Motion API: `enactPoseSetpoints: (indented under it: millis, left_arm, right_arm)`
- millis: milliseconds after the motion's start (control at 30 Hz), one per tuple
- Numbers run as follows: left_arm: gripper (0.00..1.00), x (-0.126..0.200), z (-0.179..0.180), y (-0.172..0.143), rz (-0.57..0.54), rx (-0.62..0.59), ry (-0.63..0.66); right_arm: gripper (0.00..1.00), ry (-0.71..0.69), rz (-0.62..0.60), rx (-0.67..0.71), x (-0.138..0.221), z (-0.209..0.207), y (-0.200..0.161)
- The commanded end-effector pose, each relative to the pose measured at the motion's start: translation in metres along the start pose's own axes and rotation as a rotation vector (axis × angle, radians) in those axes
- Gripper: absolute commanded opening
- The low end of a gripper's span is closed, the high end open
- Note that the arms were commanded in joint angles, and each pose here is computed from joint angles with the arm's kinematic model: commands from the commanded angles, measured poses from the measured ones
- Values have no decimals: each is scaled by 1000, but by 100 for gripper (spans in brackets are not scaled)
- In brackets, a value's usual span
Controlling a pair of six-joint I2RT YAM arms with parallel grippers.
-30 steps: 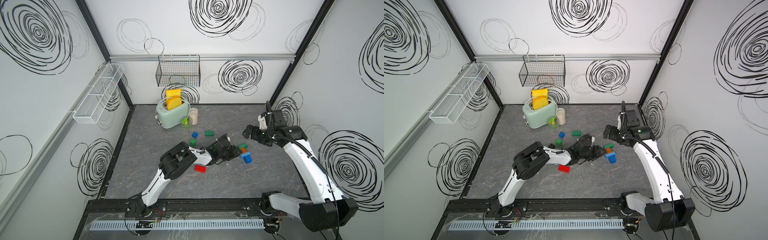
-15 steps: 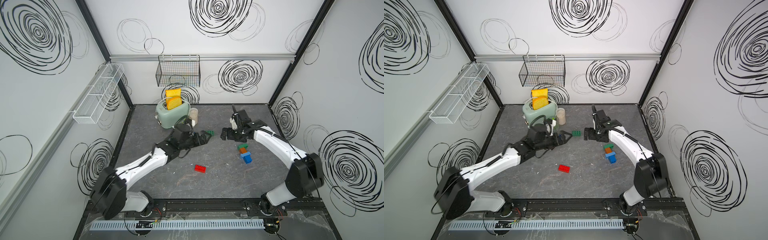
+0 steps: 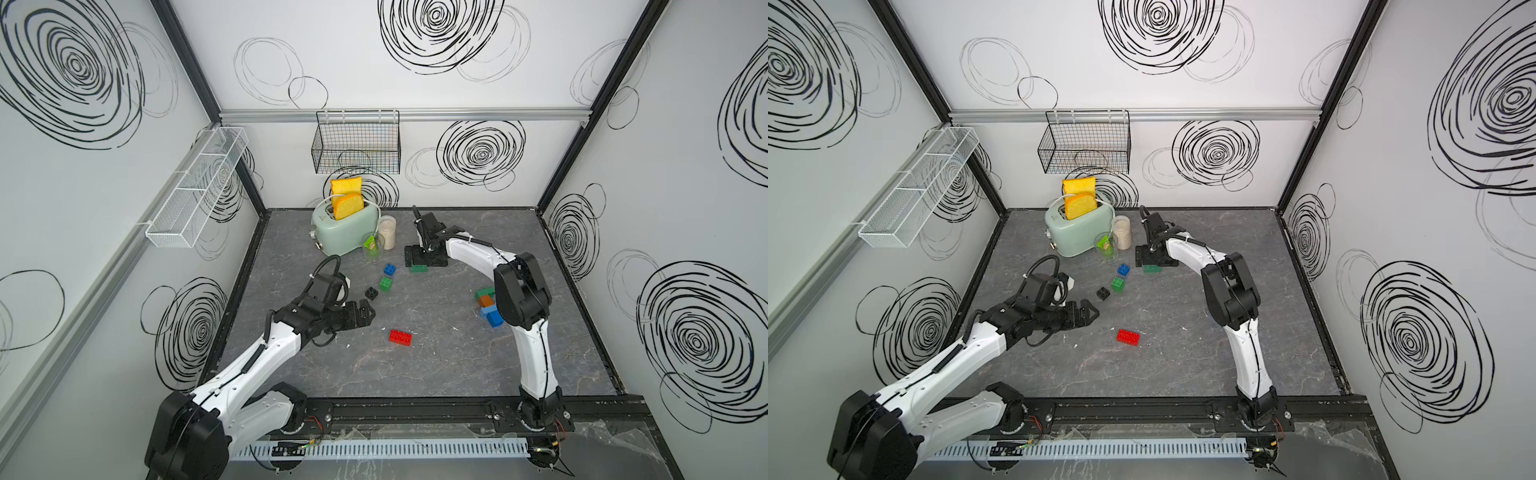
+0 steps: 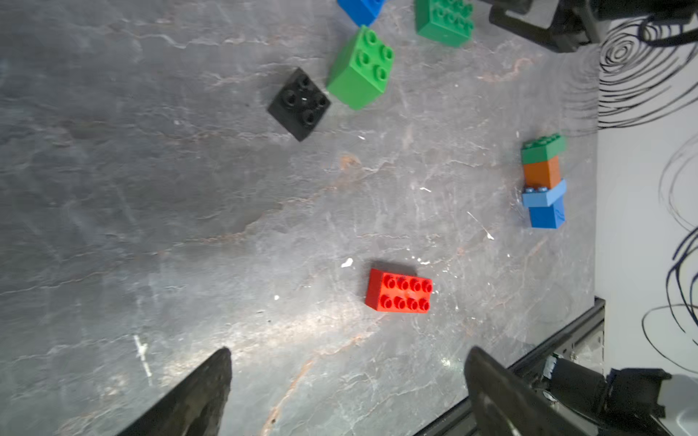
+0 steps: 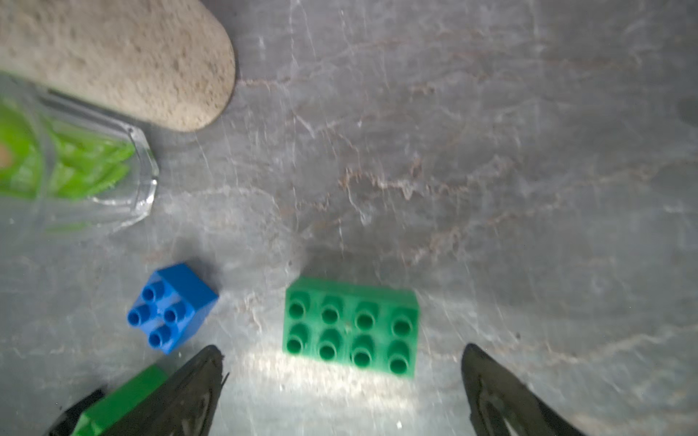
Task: Assemble the letter f with lego
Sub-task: Pick up the lego brick from the center of the board.
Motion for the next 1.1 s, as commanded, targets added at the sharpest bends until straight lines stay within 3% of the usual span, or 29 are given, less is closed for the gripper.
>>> enactPoseSetpoints:
  millis: [0, 333, 467, 633, 767, 933, 1067]
  left_arm:
    - [98, 3, 1, 13, -14, -16, -44]
    - [98, -1, 10, 37, -57, 44, -9]
    - [100, -5, 8, 46, -54, 54, 7]
    - [98, -14, -6, 68, -48, 19, 55]
    - [96, -24, -34, 88, -65, -101, 99]
    - [94, -64, -75, 109, -18, -339, 226]
    - [91, -100, -87, 114, 22, -498, 319]
  right_arm:
    - [99, -54, 20, -8, -12, -4, 5]
    - [91, -67, 55, -15, -22, -6, 2]
    - [82, -63, 71, -14, -25, -4, -2]
    - [62, -65, 81, -8, -26, -4, -5]
    - [50, -60, 68, 2, -18, -4, -1]
    - [48, -47, 50, 16, 10, -4, 3]
    - [48, -9, 32, -10, 43, -16, -1]
Point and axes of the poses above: each gripper's point midway between its finger pads, its own x axis back along the fingers, its own z axis along the line the jaws close on, y = z × x, the point moved 10 cm from there along x, back along the fingers, and after that the axes turned 1 degree about x, right-handed, at the moved point
